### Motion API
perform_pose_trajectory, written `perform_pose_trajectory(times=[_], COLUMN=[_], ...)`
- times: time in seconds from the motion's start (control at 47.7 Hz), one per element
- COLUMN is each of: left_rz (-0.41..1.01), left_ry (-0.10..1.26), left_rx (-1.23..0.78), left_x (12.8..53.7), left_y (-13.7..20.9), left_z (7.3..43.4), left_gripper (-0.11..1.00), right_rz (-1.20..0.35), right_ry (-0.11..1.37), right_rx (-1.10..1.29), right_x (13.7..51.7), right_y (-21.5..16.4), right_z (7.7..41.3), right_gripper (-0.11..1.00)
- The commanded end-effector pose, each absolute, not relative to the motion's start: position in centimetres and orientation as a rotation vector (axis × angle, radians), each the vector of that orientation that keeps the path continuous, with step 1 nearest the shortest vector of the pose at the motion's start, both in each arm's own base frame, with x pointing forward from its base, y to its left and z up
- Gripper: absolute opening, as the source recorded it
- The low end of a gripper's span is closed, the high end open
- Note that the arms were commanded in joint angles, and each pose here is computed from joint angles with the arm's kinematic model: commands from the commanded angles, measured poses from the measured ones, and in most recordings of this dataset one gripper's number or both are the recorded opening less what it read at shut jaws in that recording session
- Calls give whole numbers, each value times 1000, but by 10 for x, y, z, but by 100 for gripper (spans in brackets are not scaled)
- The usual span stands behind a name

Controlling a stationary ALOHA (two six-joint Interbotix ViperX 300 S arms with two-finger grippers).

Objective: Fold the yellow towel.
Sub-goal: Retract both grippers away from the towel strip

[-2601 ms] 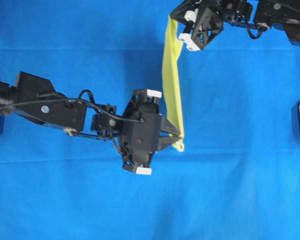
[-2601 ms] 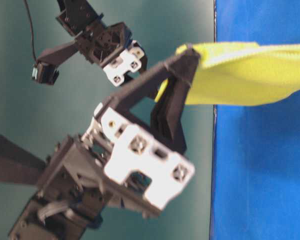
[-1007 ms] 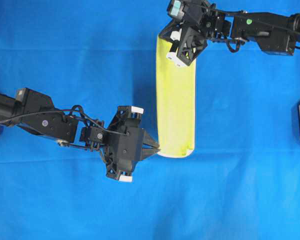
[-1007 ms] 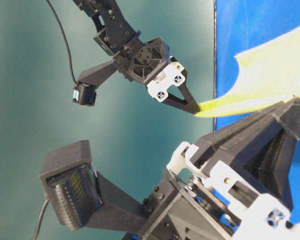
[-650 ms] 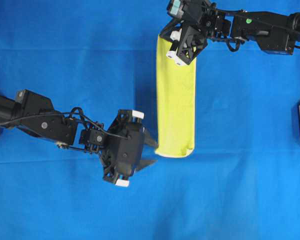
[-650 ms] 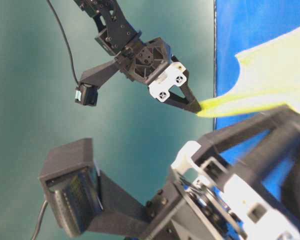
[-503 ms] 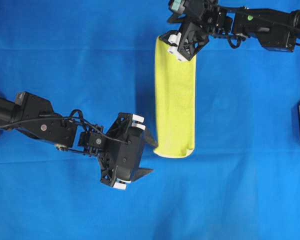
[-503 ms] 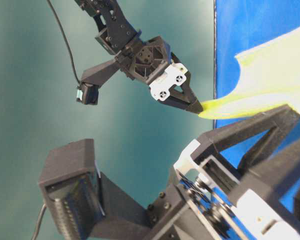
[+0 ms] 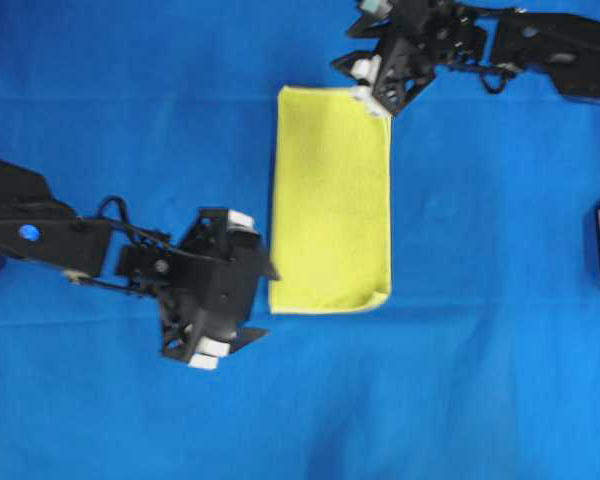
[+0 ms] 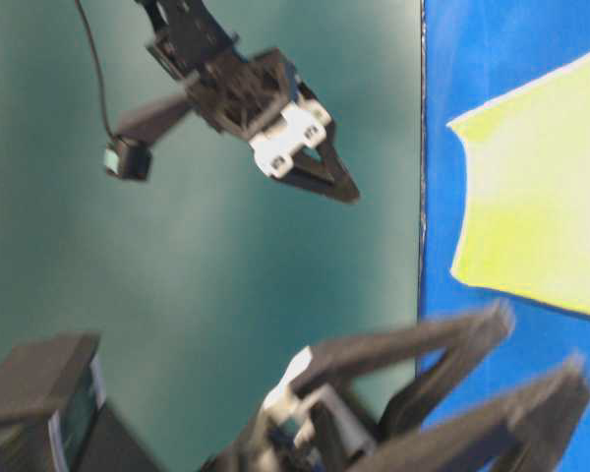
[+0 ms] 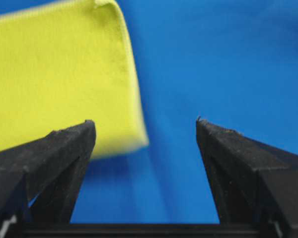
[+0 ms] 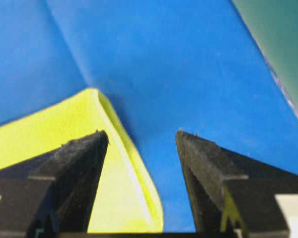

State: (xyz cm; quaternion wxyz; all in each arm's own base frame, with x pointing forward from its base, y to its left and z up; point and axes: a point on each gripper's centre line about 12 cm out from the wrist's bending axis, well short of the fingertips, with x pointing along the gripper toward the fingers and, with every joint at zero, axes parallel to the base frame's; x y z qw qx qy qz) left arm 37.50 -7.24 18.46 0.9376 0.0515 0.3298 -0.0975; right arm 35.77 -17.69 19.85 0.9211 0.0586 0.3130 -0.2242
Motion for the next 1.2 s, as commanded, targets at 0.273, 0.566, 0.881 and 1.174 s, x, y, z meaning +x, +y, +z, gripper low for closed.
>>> perform_pose_trajectory(times=[0.273,0.566,0.881,1.174], left_rz=[-178,-70,40,45], left_ry=[540,324,202,211], left_rx=[79,49,23,22], left_x=[328,266,220,220], left_y=[-57,-17,9,10], left_z=[229,258,254,250], left_gripper=[77,72,72,72], right_rz=[-416,-368,-339,-340], right_ry=[522,383,340,345], right_rx=[114,127,185,188], right_x=[308,260,235,237], right_y=[-134,-100,-82,-83], right_z=[232,245,226,225], right_gripper=[60,60,60,60])
